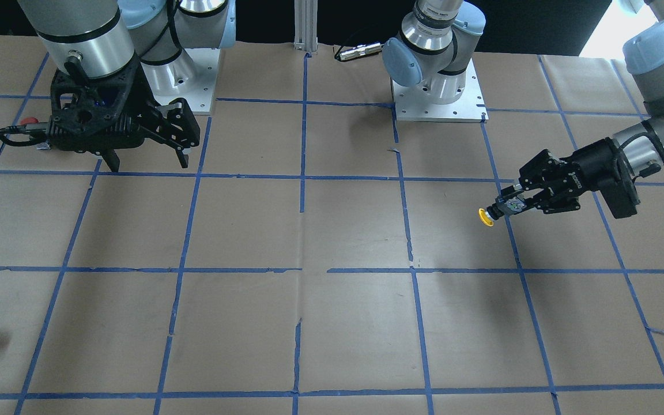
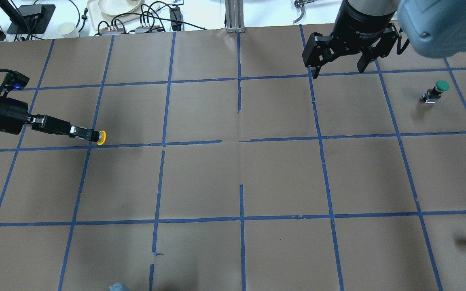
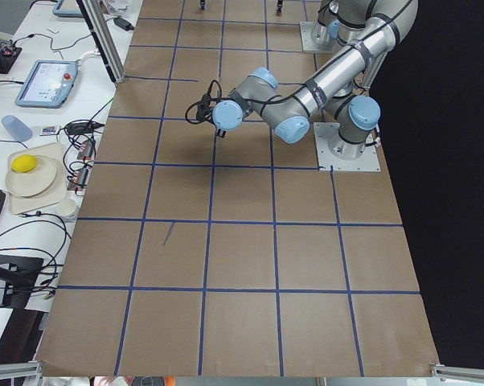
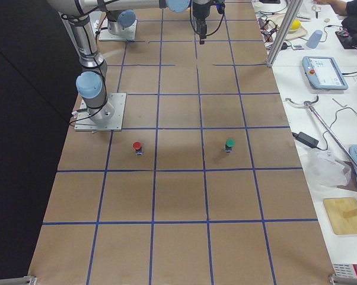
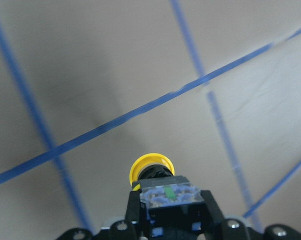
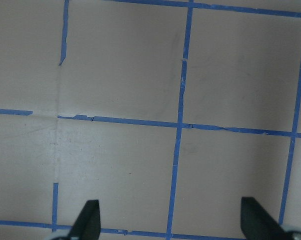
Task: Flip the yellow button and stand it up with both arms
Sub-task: 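Carry the yellow button toward the table center while the right gripper approaches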
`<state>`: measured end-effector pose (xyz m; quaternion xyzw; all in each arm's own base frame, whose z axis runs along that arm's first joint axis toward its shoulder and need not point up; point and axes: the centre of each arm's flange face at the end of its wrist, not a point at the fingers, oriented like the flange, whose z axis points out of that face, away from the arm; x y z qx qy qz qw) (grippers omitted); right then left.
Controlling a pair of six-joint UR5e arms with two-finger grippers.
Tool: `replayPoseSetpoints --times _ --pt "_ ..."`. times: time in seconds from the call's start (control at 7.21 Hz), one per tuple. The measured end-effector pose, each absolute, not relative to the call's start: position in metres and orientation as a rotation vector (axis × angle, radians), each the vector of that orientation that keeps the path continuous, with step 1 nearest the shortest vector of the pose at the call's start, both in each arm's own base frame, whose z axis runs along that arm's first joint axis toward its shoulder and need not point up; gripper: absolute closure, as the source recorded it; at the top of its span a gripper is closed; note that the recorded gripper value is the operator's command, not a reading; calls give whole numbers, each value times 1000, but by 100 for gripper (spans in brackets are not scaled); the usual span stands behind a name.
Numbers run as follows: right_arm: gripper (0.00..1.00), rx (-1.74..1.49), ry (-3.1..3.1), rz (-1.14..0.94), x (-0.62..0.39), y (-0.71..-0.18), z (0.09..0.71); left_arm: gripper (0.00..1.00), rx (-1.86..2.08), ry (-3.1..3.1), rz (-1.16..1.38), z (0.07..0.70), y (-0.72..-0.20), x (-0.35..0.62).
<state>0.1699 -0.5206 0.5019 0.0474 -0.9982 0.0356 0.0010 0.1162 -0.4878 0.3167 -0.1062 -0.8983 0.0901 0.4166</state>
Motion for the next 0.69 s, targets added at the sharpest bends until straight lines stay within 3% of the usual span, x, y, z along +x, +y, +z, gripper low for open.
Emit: replayPoseSetpoints --times 0.42,0.69 --pt "1 49 -3252 85 147 -529 501 83 28 -1852 203 339 -481 30" --pt "0 -210 -3531 -86 104 -535 491 84 90 -1712 165 345 -478 -46"
